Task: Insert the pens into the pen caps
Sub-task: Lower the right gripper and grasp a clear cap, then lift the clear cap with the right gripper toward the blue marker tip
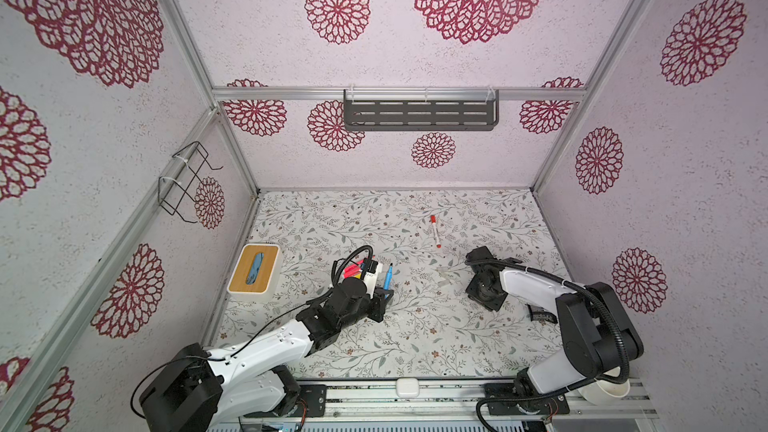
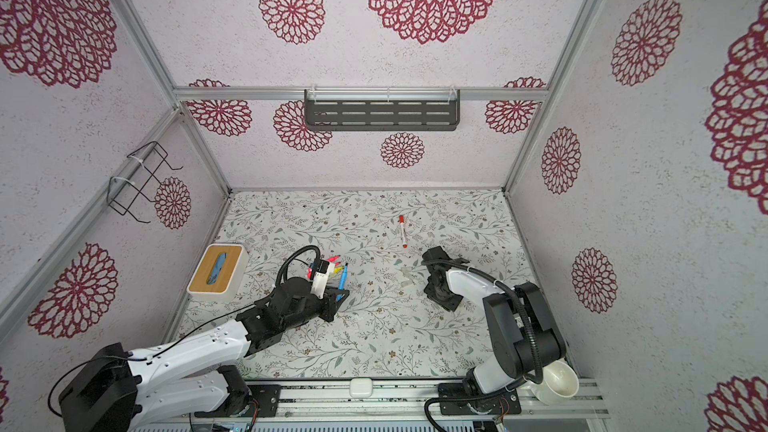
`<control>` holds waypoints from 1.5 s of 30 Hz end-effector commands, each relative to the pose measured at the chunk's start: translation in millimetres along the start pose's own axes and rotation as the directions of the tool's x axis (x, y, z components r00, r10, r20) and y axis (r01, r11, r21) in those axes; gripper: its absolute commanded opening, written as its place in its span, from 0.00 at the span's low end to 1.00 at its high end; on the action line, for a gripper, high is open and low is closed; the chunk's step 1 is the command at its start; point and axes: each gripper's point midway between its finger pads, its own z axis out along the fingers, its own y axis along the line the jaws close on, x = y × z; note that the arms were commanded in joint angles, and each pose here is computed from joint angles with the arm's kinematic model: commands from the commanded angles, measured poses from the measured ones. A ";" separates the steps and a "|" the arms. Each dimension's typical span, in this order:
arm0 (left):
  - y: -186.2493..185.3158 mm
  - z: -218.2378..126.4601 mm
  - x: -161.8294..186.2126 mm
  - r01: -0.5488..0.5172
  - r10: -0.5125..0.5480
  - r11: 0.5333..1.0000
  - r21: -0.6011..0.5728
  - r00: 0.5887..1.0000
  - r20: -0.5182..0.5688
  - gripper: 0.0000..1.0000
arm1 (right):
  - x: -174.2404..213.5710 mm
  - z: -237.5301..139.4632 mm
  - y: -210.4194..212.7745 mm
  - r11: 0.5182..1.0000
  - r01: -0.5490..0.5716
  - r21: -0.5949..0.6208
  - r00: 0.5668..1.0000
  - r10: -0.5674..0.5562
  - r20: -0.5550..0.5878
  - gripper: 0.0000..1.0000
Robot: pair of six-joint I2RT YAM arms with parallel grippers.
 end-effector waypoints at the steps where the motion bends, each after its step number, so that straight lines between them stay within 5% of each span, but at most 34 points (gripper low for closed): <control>1: -0.8 -2.4 -5.0 -0.013 0.013 1.000 0.003 0.999 0.032 0.00 | -3.9 4.1 -11.9 0.998 -0.015 0.057 1.000 0.014 0.022 0.34; 13: 0.5 -3.4 -5.0 -0.014 0.014 1.000 -0.001 0.999 0.037 0.00 | 3.2 11.5 -13.9 0.999 0.010 0.052 1.000 -0.010 -0.003 0.23; 18: -0.1 -4.5 -7.5 -0.015 0.015 1.000 0.000 0.999 0.043 0.00 | 0.3 1.0 -12.7 0.999 0.028 0.028 0.999 -0.029 0.014 0.09; 27: -3.7 -4.4 -15.1 -0.020 0.020 1.000 0.006 0.998 0.058 0.00 | -10.6 -51.5 36.1 0.958 0.174 -0.228 0.984 -0.161 0.076 0.00; 30: -6.0 -4.0 -17.3 -0.018 0.017 1.000 0.016 0.998 0.063 0.00 | -6.9 -82.8 70.6 0.871 0.263 -0.415 0.965 -0.234 0.120 0.00; 36: -23.7 -1.1 -21.0 0.000 -0.007 0.995 0.103 0.998 0.067 0.00 | -1.9 -178.2 127.1 0.496 0.354 -0.793 0.935 -0.180 0.305 0.05; 45: -65.1 -0.8 -33.7 -0.007 -0.020 0.974 0.227 0.993 0.115 0.00 | -2.6 -297.4 128.5 0.025 0.458 -0.888 0.886 0.065 0.459 0.10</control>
